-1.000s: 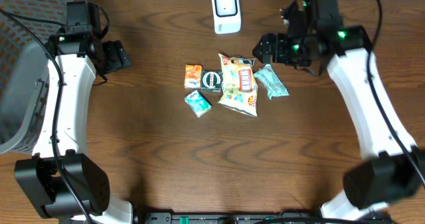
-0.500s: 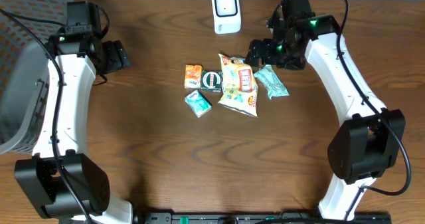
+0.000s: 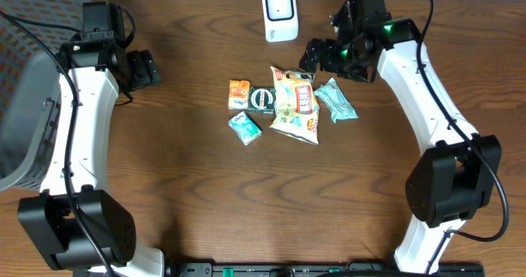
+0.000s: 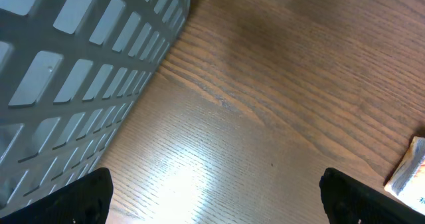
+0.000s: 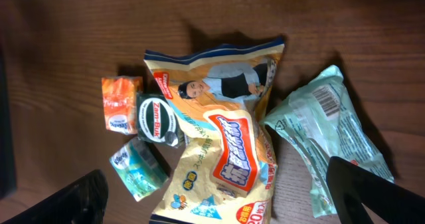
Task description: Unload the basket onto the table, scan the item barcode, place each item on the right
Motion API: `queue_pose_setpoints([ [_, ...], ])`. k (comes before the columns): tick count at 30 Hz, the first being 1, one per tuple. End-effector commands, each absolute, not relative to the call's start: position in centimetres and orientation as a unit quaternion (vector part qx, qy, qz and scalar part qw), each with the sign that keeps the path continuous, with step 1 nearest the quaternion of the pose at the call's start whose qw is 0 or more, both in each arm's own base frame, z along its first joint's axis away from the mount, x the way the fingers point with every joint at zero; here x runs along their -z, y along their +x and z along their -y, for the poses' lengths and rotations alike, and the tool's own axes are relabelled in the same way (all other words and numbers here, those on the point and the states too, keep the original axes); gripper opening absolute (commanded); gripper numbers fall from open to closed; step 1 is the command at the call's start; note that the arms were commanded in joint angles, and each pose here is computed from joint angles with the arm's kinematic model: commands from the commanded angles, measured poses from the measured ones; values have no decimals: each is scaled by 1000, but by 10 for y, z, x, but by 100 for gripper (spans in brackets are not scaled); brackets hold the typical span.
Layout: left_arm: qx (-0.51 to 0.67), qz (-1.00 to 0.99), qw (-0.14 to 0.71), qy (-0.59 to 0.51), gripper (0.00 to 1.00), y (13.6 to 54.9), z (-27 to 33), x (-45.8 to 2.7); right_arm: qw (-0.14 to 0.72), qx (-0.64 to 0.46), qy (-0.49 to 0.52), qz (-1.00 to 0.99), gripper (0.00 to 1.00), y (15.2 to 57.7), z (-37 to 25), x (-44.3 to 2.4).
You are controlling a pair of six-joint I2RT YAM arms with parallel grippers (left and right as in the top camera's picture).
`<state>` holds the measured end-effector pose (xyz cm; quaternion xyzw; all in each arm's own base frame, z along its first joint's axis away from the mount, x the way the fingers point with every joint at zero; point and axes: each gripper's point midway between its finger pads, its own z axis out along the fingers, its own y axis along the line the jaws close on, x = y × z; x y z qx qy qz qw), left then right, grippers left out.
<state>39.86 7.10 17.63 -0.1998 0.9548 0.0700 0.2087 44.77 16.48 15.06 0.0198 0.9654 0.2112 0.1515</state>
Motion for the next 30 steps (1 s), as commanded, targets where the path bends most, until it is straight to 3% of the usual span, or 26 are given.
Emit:
queue_pose_setpoints([
  [1, -71, -957, 199, -196, 98, 398, -71, -170, 166, -226, 18, -960, 99, 451, -172, -166],
  [3, -71, -957, 199, -196, 98, 398, -71, -170, 166, -219, 20, -961, 94, 451, -169, -165],
  [14, -71, -957, 199, -196, 97, 398, -71, -170, 142, -161, 27, -976, 42, 437, -158, -139],
  [18, -71, -957, 199, -196, 98, 398, -71, -170, 124, -131, 28, -983, 39, 426, -152, -117],
  [30, -71, -957, 199, -196, 97, 398, -71, -170, 78, -117, 47, -989, 13, 394, -148, -49],
])
